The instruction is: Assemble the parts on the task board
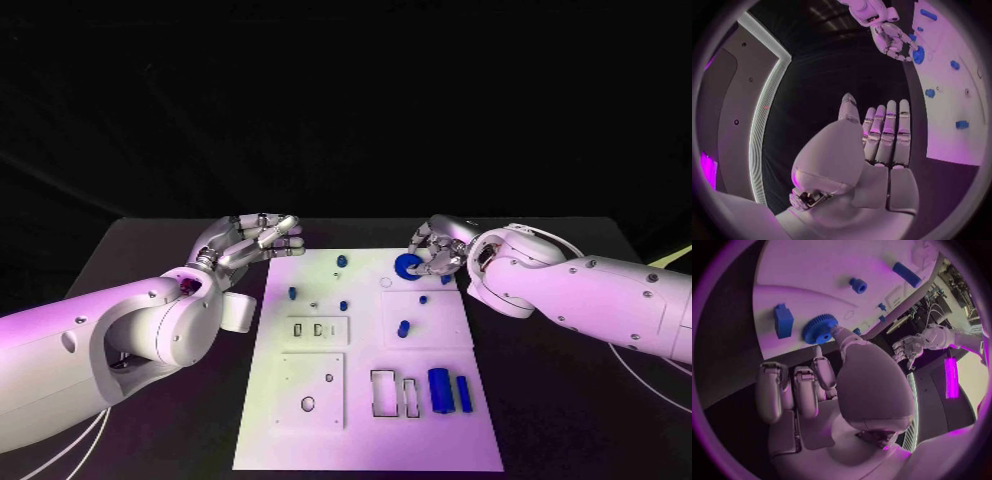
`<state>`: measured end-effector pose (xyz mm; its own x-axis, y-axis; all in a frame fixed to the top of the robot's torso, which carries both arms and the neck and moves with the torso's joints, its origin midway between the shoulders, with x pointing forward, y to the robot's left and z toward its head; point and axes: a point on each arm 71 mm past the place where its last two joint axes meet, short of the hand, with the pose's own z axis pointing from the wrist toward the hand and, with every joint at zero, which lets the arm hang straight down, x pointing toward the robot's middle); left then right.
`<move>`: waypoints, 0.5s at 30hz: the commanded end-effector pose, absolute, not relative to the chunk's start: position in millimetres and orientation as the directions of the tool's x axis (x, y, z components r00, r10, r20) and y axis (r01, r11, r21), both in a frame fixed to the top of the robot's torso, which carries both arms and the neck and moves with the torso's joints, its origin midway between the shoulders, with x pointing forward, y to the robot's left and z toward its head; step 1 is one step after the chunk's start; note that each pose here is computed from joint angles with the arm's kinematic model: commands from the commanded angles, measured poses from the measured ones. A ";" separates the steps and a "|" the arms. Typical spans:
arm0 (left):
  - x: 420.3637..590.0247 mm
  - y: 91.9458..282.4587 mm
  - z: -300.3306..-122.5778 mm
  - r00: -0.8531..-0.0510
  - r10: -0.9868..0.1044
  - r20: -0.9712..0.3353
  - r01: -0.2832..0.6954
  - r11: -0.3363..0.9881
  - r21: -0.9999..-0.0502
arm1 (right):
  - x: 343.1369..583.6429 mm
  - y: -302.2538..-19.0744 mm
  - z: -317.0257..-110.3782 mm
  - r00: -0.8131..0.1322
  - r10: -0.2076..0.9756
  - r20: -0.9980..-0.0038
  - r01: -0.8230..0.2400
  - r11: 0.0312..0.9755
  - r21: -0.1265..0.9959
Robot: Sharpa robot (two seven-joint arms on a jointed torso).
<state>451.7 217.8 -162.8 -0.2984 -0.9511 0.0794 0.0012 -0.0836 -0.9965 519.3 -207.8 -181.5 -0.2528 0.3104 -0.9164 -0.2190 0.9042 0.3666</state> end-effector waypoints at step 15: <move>451.4 216.1 -161.5 -0.319 -0.944 0.089 0.000 -0.094 -0.996 | 517.3 -202.5 -188.9 -0.264 0.232 -0.936 -0.252 0.920 0.300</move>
<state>451.7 218.2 -163.1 -0.3000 -0.9505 0.0803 -0.0023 -0.0834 -0.9965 518.7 -203.1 -185.3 -0.2559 0.2829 -0.9244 -0.2367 0.9088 0.3437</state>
